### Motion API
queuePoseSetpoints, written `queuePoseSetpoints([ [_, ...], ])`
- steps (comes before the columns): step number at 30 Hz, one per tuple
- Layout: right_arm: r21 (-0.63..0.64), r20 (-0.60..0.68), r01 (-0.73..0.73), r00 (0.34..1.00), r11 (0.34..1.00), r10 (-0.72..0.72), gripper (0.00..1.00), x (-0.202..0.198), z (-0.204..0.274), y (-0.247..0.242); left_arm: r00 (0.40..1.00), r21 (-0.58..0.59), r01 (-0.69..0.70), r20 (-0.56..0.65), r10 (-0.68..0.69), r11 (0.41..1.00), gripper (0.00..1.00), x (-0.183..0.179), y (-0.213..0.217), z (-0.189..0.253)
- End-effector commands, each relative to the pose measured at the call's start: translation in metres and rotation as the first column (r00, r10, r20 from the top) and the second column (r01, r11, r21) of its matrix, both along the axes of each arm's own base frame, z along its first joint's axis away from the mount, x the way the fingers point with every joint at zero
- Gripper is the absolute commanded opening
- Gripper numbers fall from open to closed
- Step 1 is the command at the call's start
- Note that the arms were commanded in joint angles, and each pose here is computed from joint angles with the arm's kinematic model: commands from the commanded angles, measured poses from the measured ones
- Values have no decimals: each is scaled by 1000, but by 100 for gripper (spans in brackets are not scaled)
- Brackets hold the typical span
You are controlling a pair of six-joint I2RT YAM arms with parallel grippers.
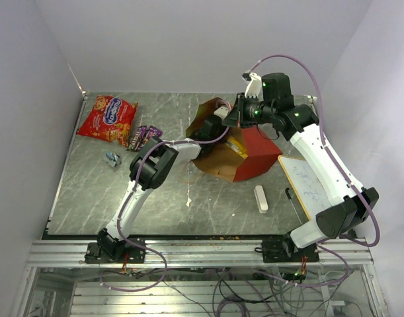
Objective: Take the snacks out of the paper bag
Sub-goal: Take out the snack from the paper bag.
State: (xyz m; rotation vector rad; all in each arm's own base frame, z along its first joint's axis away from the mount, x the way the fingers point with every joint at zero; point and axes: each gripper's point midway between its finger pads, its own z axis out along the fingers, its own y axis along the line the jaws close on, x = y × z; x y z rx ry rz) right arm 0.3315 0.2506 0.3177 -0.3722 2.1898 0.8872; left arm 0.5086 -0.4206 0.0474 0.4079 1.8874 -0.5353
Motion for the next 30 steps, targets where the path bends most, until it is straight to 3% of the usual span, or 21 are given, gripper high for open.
queuePoseSetpoints([
  [1,18,39,-15,999,1000,15,0,-6,16,-1,997,-71,77,10,-77,994,9,-6,-9,31],
  [11,14,59,15,998,1000,-16,0,-7,5,-8,969,-210,142,-169,-179,967,7,-66,-6,62],
  [17,6,99,49,994,999,-49,0,-4,5,-15,936,-206,209,-241,-256,956,7,-116,6,86],
  [27,-69,205,79,977,994,-64,0,21,4,-24,898,-213,333,-226,-378,918,7,-208,46,147],
  [30,-81,241,63,970,995,-41,0,27,7,-22,899,-164,347,-221,-377,923,7,-230,67,160],
])
